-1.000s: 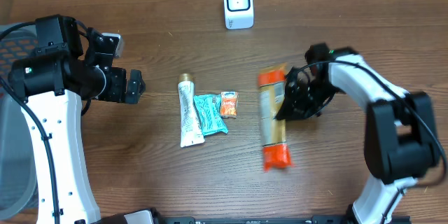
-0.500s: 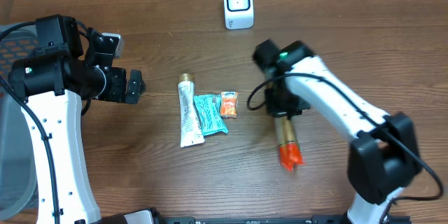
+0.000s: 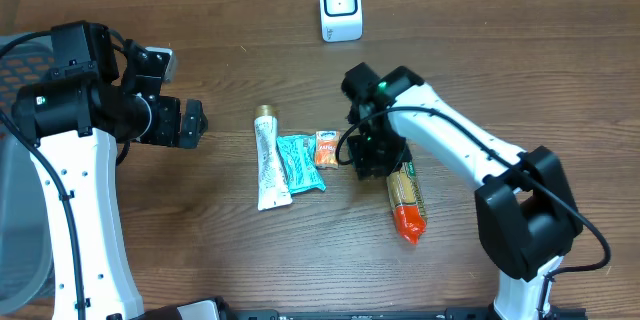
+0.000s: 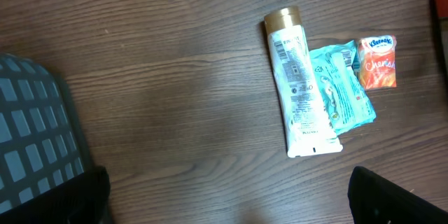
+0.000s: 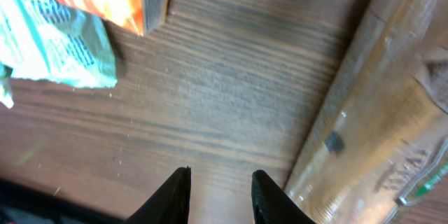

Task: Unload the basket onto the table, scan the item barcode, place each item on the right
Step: 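Lift the spaghetti pack and carry it to the white scanner, then hold the spaghetti pack barcode in front of the scanner, then carry the spaghetti pack right and lower it onto the table, then move the right gripper to the orange Kleenex pack and grasp it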

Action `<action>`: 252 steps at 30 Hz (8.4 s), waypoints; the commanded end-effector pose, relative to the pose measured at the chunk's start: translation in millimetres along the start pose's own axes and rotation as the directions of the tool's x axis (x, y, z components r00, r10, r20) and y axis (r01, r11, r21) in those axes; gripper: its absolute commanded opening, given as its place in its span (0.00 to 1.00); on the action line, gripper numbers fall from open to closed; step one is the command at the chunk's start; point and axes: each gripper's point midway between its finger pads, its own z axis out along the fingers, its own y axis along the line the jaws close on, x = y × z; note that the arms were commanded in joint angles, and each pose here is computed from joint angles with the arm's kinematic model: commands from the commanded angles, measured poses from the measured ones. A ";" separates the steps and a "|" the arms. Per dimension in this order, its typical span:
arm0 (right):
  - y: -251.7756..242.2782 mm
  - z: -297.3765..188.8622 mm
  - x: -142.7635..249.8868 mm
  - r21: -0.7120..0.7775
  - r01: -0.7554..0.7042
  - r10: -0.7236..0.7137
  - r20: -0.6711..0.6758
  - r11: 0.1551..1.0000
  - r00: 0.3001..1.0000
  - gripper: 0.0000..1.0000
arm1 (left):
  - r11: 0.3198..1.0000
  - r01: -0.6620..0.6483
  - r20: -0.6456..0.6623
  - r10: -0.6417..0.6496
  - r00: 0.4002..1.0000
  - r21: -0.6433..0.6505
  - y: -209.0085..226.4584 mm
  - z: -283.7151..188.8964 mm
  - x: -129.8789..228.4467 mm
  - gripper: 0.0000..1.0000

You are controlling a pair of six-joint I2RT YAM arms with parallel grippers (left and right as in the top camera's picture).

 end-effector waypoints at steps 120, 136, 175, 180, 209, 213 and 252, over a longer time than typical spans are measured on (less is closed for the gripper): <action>-95.7 -193.7 -255.4 0.742 -0.297 -0.439 0.618 0.601 0.652 0.04 | 1.000 -0.003 0.017 0.003 1.000 0.007 -2.4 -3.8 -1.8 1.00; -101.2 -164.2 -272.5 0.841 -0.276 -0.506 0.509 0.466 0.697 0.04 | 1.000 -0.003 0.017 0.003 1.000 0.007 -2.4 -3.8 -1.8 1.00; -68.2 -201.1 -228.1 0.699 -0.136 -0.461 0.591 0.702 0.662 0.04 | 1.000 -0.003 0.017 0.003 1.000 0.007 -2.4 -3.8 -1.8 1.00; -49.7 -280.5 -161.6 0.495 -0.134 -0.341 0.746 0.859 0.571 0.04 | 1.000 -0.003 0.017 0.003 1.000 0.007 -2.4 -3.8 -1.8 1.00; -255.7 -103.7 -8.6 -0.188 -0.475 0.511 0.325 0.860 0.796 0.04 | 1.000 -0.004 0.017 0.004 1.000 0.007 -2.6 -3.8 -1.8 1.00; -256.2 -100.0 -8.7 -0.219 -0.475 0.523 0.320 0.852 0.790 0.39 | 1.000 -0.004 0.017 0.004 1.000 0.007 -2.6 -3.8 -1.8 1.00; 19.3 21.7 -89.5 -0.422 -0.056 0.131 0.150 0.905 0.980 0.52 | 1.000 -0.004 0.017 0.003 1.000 0.007 -2.4 -3.8 -1.9 1.00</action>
